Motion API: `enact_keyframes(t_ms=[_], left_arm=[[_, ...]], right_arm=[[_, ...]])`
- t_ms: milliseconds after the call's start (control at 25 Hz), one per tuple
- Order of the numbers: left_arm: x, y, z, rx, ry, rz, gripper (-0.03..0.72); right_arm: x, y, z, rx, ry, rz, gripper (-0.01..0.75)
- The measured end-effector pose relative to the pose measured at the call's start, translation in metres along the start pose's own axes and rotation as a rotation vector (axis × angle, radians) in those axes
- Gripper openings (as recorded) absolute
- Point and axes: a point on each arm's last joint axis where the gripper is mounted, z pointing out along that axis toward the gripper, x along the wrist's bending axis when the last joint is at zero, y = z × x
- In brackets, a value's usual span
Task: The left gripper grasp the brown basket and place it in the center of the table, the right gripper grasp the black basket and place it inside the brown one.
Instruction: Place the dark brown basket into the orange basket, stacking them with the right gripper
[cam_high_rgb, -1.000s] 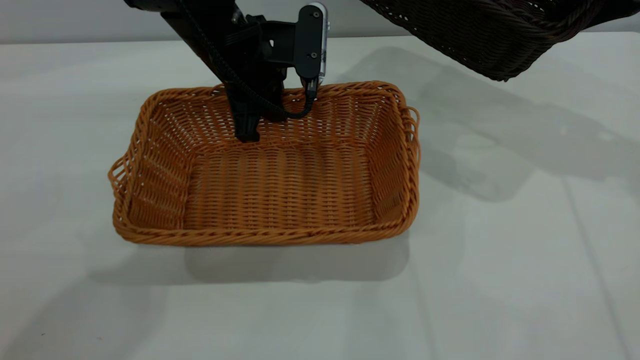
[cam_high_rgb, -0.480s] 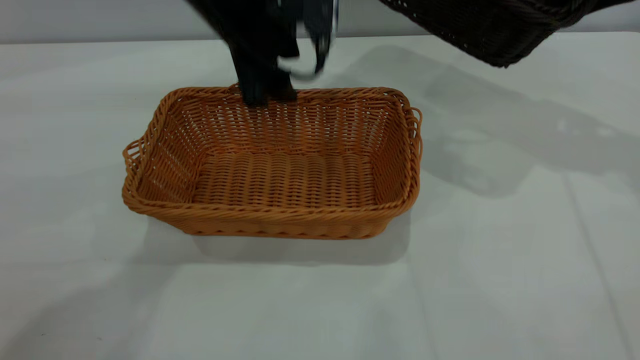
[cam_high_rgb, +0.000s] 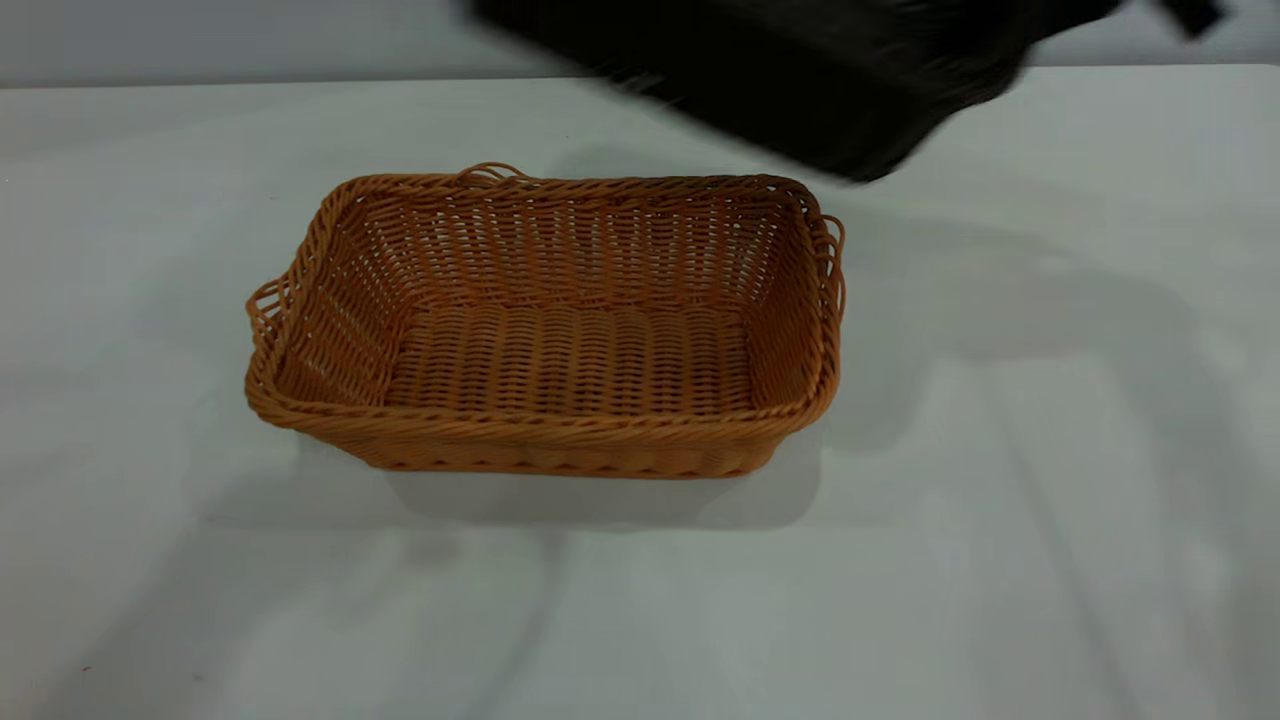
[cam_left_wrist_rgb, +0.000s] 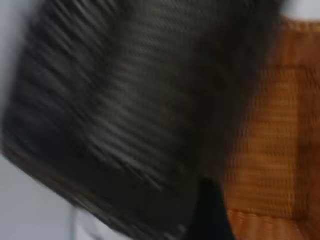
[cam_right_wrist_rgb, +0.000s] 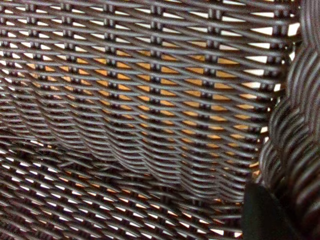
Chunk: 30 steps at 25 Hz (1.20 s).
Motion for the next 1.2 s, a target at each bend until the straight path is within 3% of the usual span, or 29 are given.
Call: enact_keyframes(t_ms=[120, 280, 480, 1000, 1200], left_arm=[[-0.004, 0.005, -0.034, -0.040, 0.067, 0.013, 0.498], [-0.008, 0.007, -0.054, -0.061, 0.103, 0.021, 0.498], [-0.010, 0.006, -0.056, -0.059, 0.093, -0.015, 0.498], [-0.010, 0.006, -0.056, -0.060, 0.089, -0.049, 0.498], [-0.010, 0.006, -0.056, -0.060, 0.089, -0.049, 0.498]], right_arm=[[0.031, -0.020, 0.031, 0.072, -0.033, -0.102, 0.092], [0.045, -0.036, 0.068, 0.122, -0.100, -0.162, 0.092], [0.036, -0.041, 0.092, 0.164, -0.183, -0.190, 0.092], [0.005, -0.032, 0.112, 0.179, -0.256, -0.102, 0.093], [0.000, -0.025, 0.111, 0.148, -0.325, -0.208, 0.097]])
